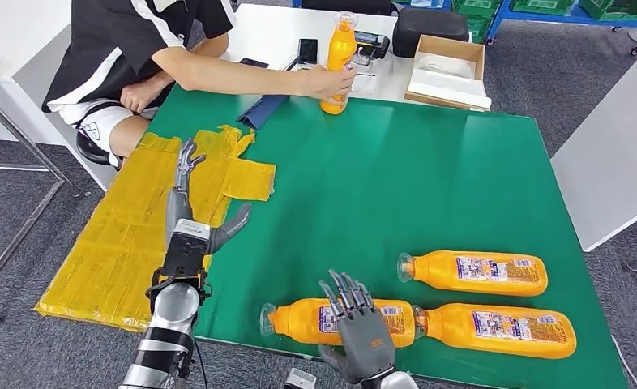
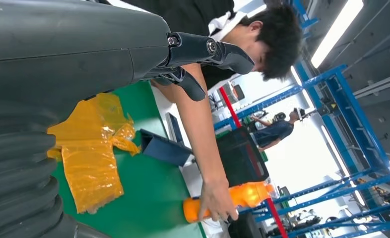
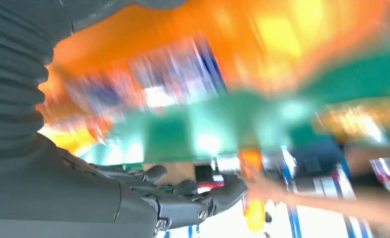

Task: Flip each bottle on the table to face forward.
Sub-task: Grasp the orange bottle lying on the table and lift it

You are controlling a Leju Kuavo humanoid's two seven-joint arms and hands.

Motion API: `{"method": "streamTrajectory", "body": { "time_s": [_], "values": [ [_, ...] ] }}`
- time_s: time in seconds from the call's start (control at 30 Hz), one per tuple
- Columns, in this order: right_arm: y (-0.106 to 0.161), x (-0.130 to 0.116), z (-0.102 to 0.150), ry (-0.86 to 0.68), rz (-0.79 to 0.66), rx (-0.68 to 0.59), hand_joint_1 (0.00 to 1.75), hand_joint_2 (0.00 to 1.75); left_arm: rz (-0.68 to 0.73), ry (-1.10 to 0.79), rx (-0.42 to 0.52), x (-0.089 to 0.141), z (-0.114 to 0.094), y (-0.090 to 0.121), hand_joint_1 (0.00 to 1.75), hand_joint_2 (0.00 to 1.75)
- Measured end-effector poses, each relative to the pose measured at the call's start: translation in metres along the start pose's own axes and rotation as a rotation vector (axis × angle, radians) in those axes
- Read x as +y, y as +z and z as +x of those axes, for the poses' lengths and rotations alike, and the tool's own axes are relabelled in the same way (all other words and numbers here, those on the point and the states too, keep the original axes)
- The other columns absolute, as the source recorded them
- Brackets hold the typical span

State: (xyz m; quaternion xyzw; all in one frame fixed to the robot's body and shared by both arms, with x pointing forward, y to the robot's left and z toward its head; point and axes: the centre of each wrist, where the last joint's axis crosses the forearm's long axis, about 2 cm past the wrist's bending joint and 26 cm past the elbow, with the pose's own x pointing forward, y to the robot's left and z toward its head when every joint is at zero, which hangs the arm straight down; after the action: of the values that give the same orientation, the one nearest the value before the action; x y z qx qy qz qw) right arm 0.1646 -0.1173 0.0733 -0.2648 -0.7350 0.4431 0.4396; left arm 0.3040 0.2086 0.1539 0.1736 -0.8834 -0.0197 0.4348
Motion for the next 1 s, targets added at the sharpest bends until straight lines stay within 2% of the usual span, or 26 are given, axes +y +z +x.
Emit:
{"method": "streamTrajectory", "body": {
  "time_s": [0.13, 0.3, 0.73, 1.0],
  "values": [
    [-0.007, -0.019, 0.007, -0.065, -0.087, -0.036, 0.0, 1.75, 0.004, -0.01, 0.002, 0.0, 0.0, 0.003, 0.0, 1.75],
    [-0.009, -0.027, 0.008, -0.068, -0.125, -0.04, 0.0, 1.75, 0.003, -0.011, 0.007, -0.001, 0.0, 0.005, 0.0, 1.75],
    [-0.006, -0.026, -0.004, 0.002, -0.067, 0.031, 0.0, 1.75, 0.007, 0.0, 0.012, -0.002, 0.0, 0.006, 0.0, 1.75],
    [-0.002, -0.014, -0.02, 0.068, 0.0, 0.121, 0.0, 1.75, 0.006, 0.013, 0.016, -0.004, 0.001, 0.006, 0.0, 1.75]
  ]
}}
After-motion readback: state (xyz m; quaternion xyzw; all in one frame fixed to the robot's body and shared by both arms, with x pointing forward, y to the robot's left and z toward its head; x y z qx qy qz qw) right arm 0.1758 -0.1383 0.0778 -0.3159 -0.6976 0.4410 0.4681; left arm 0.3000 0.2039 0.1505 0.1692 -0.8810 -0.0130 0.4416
